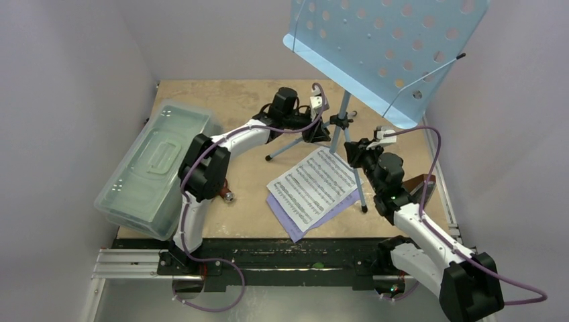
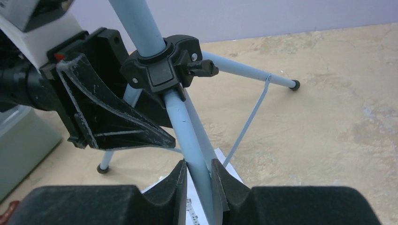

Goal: Set up the instrument practice props

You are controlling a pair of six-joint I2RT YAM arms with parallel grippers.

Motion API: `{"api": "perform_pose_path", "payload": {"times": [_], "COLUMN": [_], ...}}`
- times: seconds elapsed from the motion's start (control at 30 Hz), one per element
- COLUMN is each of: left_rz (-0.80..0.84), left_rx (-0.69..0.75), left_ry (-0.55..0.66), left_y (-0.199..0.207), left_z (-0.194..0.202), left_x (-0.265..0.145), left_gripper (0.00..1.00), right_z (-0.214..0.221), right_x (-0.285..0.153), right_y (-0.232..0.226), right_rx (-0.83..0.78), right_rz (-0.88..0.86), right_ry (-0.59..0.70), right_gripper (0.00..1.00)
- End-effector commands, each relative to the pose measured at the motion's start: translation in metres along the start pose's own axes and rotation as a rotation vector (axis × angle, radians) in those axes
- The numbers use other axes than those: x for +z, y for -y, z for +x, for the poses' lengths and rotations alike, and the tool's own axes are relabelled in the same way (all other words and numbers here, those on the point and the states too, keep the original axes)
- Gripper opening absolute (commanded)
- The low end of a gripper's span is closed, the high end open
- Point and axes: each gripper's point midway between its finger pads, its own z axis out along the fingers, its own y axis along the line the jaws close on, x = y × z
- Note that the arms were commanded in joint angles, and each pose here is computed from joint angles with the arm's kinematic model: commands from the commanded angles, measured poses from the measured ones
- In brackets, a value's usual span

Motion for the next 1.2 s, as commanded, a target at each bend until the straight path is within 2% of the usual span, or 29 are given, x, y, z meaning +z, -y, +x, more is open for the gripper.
{"api": "perform_pose_path", "payload": {"times": [0.0,0.03,0.13,0.27,0.43,0.63,0.8,0.83,0.87,0.97,1.0,1.07,1.17], "left_rz": [-0.327,-0.357,-0.436,-0.471,-0.52,-0.541,-0.549,-0.552,-0.557,-0.552,-0.541,-0.544,-0.543], "left_rx": [-0.255,-0.278,-0.288,-0.327,-0.372,-0.48,-0.507,-0.509,-0.511,-0.533,-0.533,-0.538,-0.565], "left_ry": [-0.177,-0.162,-0.066,-0.008,0.122,0.235,0.351,0.375,0.403,0.452,0.458,0.436,0.437], "left_y": [-0.058,-0.056,-0.052,-0.033,-0.003,0.044,0.096,0.105,0.113,0.129,0.133,0.135,0.133], "left_z": [0.074,0.07,0.042,0.011,-0.026,-0.03,-0.023,-0.022,-0.022,-0.021,-0.023,-0.018,-0.017], "left_x": [-0.032,-0.038,-0.058,-0.079,-0.111,-0.14,-0.133,-0.131,-0.128,-0.117,-0.11,-0.094,-0.075], "left_gripper": [0.39,0.48,0.63,0.84,0.89,0.89,0.9,0.9,0.9,0.9,0.9,0.89,0.84], "right_z": [0.027,0.028,0.024,0.017,0.026,0.029,0.021,0.021,0.019,-0.001,-0.01,-0.024,-0.036], "right_x": [-0.003,-0.003,-0.004,-0.004,0.0,0.0,0.005,0.003,0.002,-0.006,-0.01,-0.015,-0.009], "right_y": [-0.019,-0.018,-0.018,-0.02,-0.029,-0.048,-0.077,-0.083,-0.087,-0.071,-0.068,-0.059,-0.042], "right_rx": [0.21,0.224,0.25,0.269,0.345,0.435,0.451,0.453,0.44,0.327,0.274,0.184,0.085], "right_rz": [-0.02,-0.008,0.014,0.043,0.062,0.055,-0.056,-0.082,-0.109,-0.086,-0.103,-0.099,-0.078], "right_ry": [-0.1,-0.1,-0.082,-0.059,-0.101,-0.123,-0.17,-0.187,-0.195,-0.167,-0.144,-0.101,-0.083], "right_gripper": [0.0,0.0,0.0,0.0,0.0,0.0,0.0,0.03,0.12,0.53,0.62,0.74,0.77]}}
